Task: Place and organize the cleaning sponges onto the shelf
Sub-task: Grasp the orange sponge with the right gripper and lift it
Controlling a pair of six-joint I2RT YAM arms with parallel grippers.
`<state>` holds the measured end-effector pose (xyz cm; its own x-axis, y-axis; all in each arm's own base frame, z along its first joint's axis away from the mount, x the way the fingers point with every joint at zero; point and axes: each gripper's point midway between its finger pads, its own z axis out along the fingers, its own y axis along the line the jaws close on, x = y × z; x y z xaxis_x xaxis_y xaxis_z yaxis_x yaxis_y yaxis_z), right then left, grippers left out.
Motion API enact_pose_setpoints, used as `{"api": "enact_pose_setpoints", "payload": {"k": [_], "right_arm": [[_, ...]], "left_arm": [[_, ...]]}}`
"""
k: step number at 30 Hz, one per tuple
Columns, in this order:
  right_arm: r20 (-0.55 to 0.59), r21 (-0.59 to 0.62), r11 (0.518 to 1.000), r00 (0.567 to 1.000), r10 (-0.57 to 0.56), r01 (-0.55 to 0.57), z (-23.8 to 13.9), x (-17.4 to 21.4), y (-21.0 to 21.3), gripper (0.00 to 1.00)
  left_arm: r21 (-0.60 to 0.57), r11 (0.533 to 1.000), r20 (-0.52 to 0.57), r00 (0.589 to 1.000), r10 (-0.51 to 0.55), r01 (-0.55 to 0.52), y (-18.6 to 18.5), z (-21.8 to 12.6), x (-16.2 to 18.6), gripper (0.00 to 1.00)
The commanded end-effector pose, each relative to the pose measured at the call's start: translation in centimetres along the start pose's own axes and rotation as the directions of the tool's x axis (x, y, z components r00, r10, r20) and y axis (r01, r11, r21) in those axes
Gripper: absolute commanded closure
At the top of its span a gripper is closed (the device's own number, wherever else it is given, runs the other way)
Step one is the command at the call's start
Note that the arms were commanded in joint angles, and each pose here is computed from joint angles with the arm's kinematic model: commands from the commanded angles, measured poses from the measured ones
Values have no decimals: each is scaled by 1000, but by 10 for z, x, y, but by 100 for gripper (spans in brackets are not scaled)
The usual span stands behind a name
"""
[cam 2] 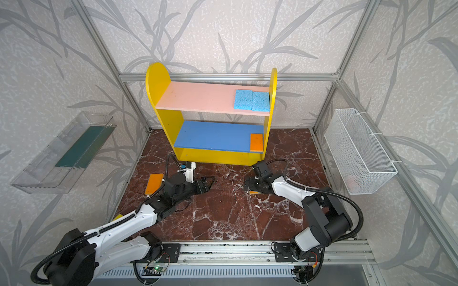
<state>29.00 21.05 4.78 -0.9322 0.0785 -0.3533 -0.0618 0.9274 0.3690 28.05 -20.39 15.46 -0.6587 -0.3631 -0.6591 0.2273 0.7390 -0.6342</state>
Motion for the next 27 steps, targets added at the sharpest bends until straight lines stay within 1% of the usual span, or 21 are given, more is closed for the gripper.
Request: {"api": "enact_pose_setpoints", "payload": {"k": [1, 2, 3, 5, 6, 7, 8, 9, 10, 12, 13, 15, 19, 21, 24, 27], "right_arm": [[-95, -94, 995, 994, -53, 44, -2, 26, 41, 1], [-78, -108, 989, 991, -106, 97, -9, 24, 49, 1], [-59, -127, 984, 990, -131, 123, -17, 23, 56, 1], [-7, -176, 974, 989, -146, 143, -35, 18, 64, 1], [22, -185, 970, 988, -153, 154, -44, 16, 65, 1], [48, -176, 973, 989, -143, 149, -50, 14, 62, 3], [68, -159, 977, 989, -129, 139, -52, 13, 56, 11], [70, -154, 980, 991, -114, 124, -54, 14, 50, 23], [54, -161, 981, 993, -100, 108, -53, 18, 44, 40], [11, -170, 983, 998, -68, 69, -49, 27, 32, 72], [-13, -177, 983, 999, -50, 47, -47, 31, 26, 83], [-45, -183, 983, 999, -21, 13, -42, 37, 14, 93], [-46, -186, 982, 998, 33, -41, -37, 41, -6, 96], [-46, -177, 982, 997, 60, -68, -35, 41, -16, 100], [-70, -170, 981, 994, 87, -98, -27, 46, -29, 100], [-101, -160, 981, 991, 90, -105, -16, 55, -36, 100]], "left_arm": [[-52, 999, 10, 1000, 9, -8, 12, -5, 3, 16], [-58, 998, 7, 1000, 12, -12, 14, -4, 4, 16], [-64, 998, -6, 1000, 23, -23, 16, -3, 7, 19], [-75, 996, -33, 999, 40, -42, 17, 2, 10, 27], [-74, 996, -46, 998, 46, -50, 17, 7, 12, 35], [-73, 996, -60, 997, 48, -52, 17, 12, 13, 44], [-69, 996, -72, 996, 46, -51, 16, 17, 15, 53], [-59, 997, -91, 995, 40, -46, 14, 24, 17, 62], [-53, 998, -108, 994, 30, -36, 14, 31, 20, 70], [-42, 999, -135, 991, 8, -14, 13, 46, 25, 82], [-34, 999, -148, 989, 1, -6, 11, 53, 27, 87], [-24, 1000, -169, 986, -8, 4, 8, 67, 29, 90], [-15, 1000, -209, 978, 0, -3, 2, 91, 34, 94], [-14, 1000, -225, 974, 11, -14, -2, 102, 38, 95], [-24, 999, -256, 966, 26, -34, -4, 117, 46, 98], [-20, 999, -280, 960, 28, -35, -9, 133, 55, 100]]}}
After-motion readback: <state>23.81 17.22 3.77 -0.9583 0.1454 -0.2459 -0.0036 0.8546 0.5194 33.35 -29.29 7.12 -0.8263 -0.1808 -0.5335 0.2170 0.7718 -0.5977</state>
